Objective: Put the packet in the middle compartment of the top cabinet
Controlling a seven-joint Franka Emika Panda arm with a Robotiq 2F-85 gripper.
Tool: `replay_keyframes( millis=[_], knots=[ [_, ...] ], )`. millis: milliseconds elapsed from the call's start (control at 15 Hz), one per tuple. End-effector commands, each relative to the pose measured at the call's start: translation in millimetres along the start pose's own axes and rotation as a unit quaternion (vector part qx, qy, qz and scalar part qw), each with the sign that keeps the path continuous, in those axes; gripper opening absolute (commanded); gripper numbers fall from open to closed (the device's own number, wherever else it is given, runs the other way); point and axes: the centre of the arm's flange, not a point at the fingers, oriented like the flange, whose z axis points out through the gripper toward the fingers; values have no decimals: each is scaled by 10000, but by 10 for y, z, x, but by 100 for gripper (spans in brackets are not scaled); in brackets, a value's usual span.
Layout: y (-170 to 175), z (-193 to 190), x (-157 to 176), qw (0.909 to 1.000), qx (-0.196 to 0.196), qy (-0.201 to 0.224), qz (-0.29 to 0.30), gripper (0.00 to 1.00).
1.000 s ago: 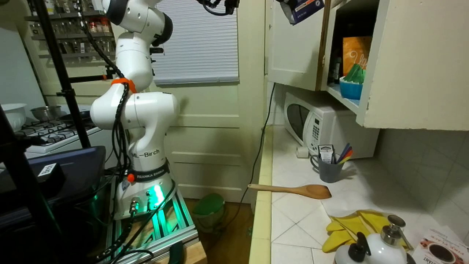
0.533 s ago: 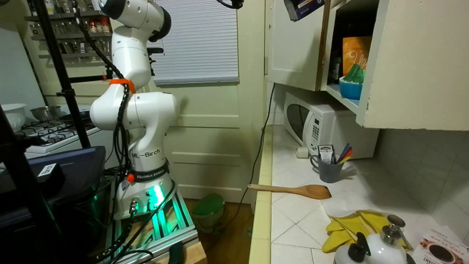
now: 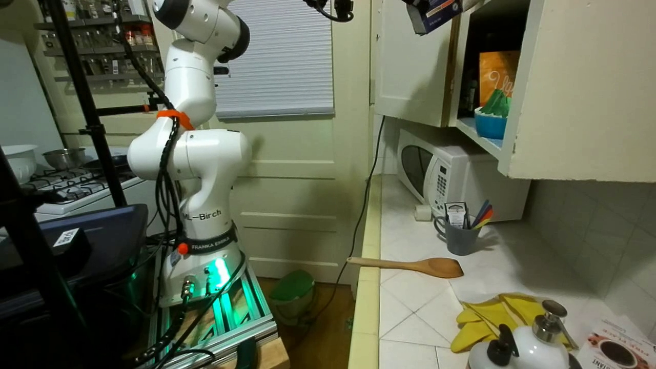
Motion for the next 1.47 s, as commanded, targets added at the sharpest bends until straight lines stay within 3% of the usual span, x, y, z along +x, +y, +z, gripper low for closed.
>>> replay_keyframes(
  millis=[0, 667, 1067, 1400],
  knots=[
    [-87, 107, 131, 9998, -28, 206, 68, 26],
    [-332, 438, 213, 9991, -59, 404, -145, 26],
    [-445, 213, 509, 9973, 58, 703, -226, 26],
    [-603, 205, 589, 9971, 3, 520, -556, 26]
  ],
)
